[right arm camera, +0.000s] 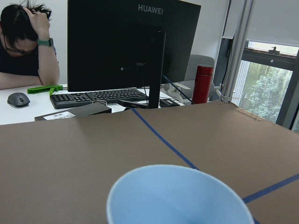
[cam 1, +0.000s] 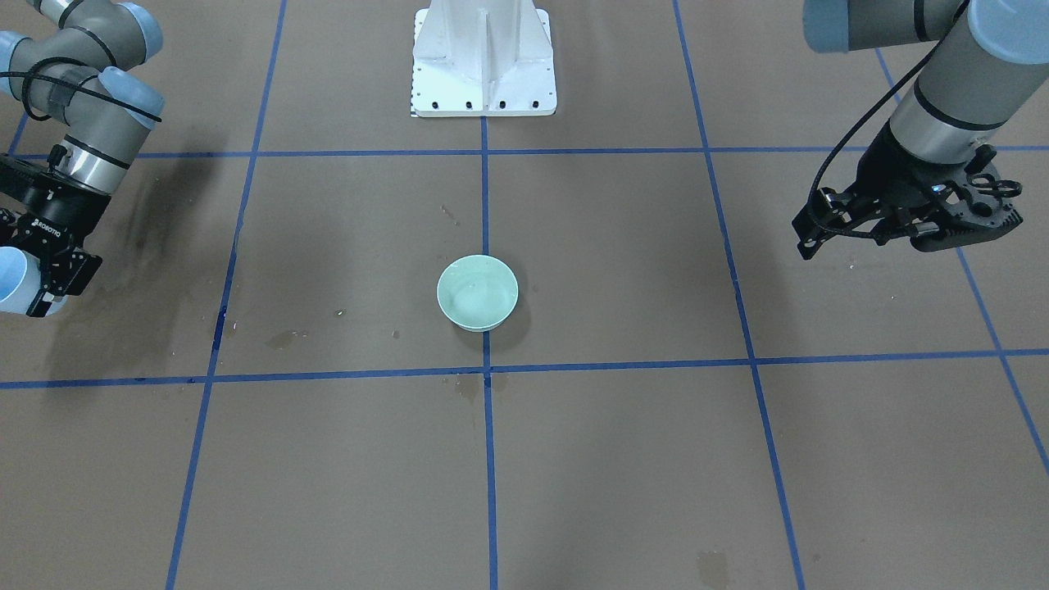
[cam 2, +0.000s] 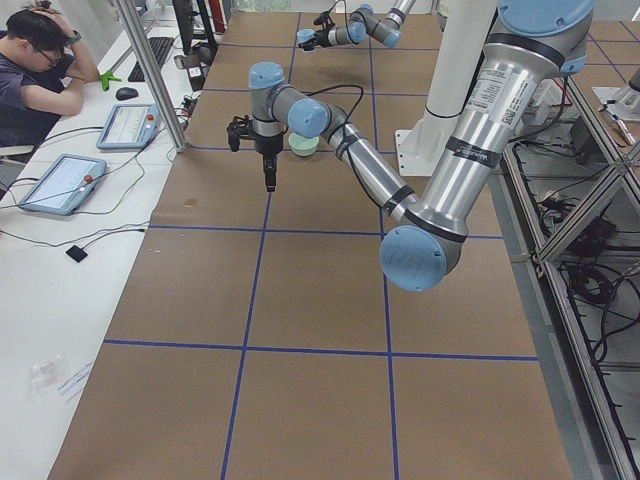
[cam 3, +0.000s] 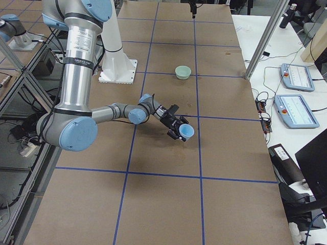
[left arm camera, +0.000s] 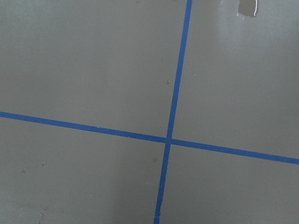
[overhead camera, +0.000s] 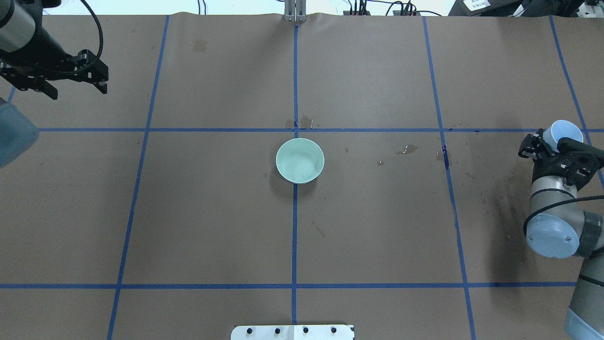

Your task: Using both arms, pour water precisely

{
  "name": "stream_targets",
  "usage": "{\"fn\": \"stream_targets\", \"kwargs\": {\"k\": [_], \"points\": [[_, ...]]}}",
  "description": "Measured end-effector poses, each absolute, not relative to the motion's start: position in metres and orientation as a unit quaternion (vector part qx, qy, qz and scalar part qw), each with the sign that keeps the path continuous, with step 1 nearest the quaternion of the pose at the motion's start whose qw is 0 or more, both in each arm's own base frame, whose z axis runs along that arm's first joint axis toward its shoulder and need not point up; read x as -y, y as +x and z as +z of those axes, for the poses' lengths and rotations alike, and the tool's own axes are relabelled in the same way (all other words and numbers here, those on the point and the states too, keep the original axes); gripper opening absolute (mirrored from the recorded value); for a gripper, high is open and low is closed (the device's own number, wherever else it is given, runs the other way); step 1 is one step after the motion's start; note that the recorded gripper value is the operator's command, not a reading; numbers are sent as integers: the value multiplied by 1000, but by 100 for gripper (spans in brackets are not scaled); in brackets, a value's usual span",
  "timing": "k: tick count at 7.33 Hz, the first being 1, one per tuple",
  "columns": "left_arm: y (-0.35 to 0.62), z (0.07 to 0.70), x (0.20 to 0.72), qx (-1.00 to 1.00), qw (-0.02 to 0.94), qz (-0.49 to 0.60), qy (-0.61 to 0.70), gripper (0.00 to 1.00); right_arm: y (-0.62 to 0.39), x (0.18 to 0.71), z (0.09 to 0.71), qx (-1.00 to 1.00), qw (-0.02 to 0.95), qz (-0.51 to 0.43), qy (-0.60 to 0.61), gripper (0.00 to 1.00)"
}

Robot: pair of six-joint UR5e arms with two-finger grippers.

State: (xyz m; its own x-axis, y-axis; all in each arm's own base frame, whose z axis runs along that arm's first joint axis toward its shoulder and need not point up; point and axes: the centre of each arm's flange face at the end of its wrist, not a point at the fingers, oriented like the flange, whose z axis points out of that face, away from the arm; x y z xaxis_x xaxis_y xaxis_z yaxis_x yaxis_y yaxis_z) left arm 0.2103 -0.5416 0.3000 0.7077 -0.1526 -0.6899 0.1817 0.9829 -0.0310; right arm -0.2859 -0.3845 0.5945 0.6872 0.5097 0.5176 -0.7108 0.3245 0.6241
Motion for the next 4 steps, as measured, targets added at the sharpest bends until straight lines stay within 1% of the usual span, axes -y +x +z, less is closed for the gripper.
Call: {"fn": "stream_targets", "kwargs": {"k": [4], "points": [[211, 301, 542, -370, 924, -91, 19, 100, -277, 379, 647, 79, 804, 383, 448, 0]]}}
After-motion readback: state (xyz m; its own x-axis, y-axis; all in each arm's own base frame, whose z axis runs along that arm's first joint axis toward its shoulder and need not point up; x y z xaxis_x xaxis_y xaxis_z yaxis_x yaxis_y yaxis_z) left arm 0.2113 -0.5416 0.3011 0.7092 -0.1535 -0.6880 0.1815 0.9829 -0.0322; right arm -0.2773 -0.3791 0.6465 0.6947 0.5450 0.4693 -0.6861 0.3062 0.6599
